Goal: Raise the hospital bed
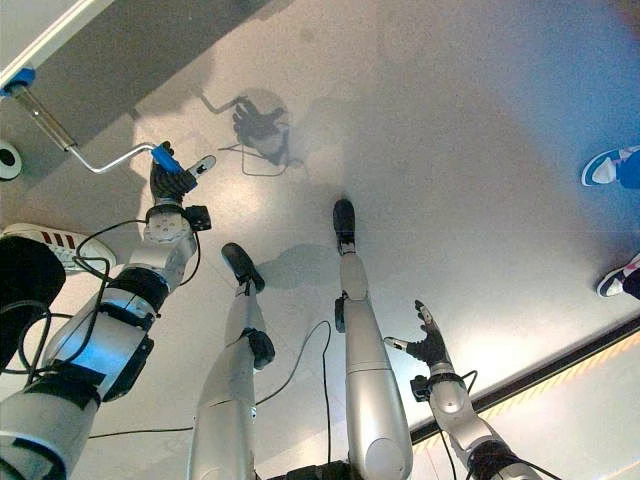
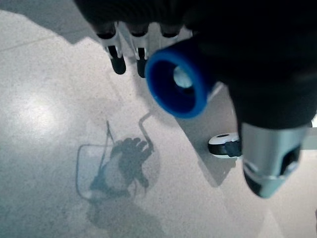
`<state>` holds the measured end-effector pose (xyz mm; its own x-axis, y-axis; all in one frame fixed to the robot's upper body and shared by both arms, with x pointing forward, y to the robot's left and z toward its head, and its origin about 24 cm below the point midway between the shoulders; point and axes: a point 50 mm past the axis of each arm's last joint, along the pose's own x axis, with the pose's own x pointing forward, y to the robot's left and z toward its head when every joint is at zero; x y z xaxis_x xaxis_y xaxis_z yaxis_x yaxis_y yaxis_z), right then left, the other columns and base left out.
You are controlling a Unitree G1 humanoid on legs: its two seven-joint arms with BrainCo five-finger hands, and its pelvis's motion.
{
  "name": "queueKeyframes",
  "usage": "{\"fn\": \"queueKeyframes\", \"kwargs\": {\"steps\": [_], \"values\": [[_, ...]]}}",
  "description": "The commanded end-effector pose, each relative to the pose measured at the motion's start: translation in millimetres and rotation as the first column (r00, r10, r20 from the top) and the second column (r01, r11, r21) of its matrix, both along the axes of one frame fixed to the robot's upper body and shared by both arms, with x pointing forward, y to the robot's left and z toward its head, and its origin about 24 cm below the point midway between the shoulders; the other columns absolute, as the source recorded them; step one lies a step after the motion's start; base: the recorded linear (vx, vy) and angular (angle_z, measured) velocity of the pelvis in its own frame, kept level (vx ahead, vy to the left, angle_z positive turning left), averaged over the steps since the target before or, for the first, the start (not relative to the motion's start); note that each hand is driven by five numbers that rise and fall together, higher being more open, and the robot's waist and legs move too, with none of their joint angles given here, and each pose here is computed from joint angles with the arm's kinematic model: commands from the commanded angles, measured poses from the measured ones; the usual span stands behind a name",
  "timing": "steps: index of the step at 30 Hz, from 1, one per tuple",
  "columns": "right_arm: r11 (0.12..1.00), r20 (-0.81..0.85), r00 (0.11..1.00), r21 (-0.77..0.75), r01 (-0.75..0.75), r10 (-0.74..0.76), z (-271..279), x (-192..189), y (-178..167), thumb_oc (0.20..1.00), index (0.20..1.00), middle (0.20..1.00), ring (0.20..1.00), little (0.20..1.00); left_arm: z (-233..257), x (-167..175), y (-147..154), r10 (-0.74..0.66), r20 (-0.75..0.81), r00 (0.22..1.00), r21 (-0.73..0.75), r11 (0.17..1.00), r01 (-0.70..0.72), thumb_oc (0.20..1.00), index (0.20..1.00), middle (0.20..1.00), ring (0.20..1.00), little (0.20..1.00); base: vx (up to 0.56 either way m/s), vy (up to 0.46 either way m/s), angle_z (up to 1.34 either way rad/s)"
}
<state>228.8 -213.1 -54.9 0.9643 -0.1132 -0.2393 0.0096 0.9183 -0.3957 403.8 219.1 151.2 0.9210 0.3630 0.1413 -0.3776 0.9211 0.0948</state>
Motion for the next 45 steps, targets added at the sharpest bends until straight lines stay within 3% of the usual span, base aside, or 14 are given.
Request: {"fn": "queueKeyframes", "kwargs": {"steps": [1,14,26,34,38,44,45], "values": [[0.999,-0.072,0.997,-0.047,0.0,-0.003,-13.9,-28.6,-12.0,1.0,1.0,1.0,1.0,1.0,66.6,13.2,-46.1,-0.171,0.211,0.962,0.087,0.984,0.155,1.0,1.0,1.0,1.0,1.0,0.0,0.0,0.0],[0.998,-0.069,0.998,-0.06,-0.006,0.002,-13.4,-25.0,-11.3,1.0,1.0,1.0,1.0,1.0,53.2,12.2,-38.0,-0.148,0.164,0.975,0.106,0.986,0.132,1.0,1.0,1.0,1.0,1.0,0.0,0.003,0.02],[0.997,-0.118,0.993,-0.075,0.003,-0.012,-21.1,-23.3,-10.2,1.0,1.0,1.0,1.0,1.0,0.9,2.0,-19.8,-0.112,0.02,0.994,0.097,0.989,0.109,1.0,1.0,1.0,1.0,1.0,-0.01,0.015,0.06],[0.995,-0.161,0.986,-0.095,0.017,-0.032,-26.4,-20.5,-11.9,1.0,1.0,1.0,1.0,1.0,-59.8,-19.5,-5.8,-0.094,-0.155,0.983,0.109,0.988,0.112,1.0,1.0,1.0,1.0,1.0,-0.01,0.024,0.06],[0.995,-0.177,0.983,-0.095,0.026,-0.042,-28.2,-18.8,-11.2,1.0,1.0,1.0,1.0,1.0,-95.5,-36.7,-0.6,-0.074,-0.243,0.967,0.048,0.995,0.089,1.0,1.0,1.0,1.0,1.0,0.0,0.031,0.05],[0.994,-0.208,0.976,-0.099,0.048,-0.068,-32.2,-16.3,-10.4,1.0,1.0,1.0,1.0,1.0,-155.7,-73.1,-1.2,-0.063,-0.424,0.903,0.014,0.997,0.076,1.0,1.0,1.0,1.0,1.0,0.01,0.035,0.08],[0.994,-0.22,0.972,-0.095,0.058,-0.078,-34.3,-16.1,-9.1,1.0,1.0,1.0,1.0,1.0,-179.0,-90.2,-5.0,-0.061,-0.504,0.861,0.028,0.996,0.087,1.0,1.0,1.0,1.0,1.0,0.03,0.032,0.08]]}}
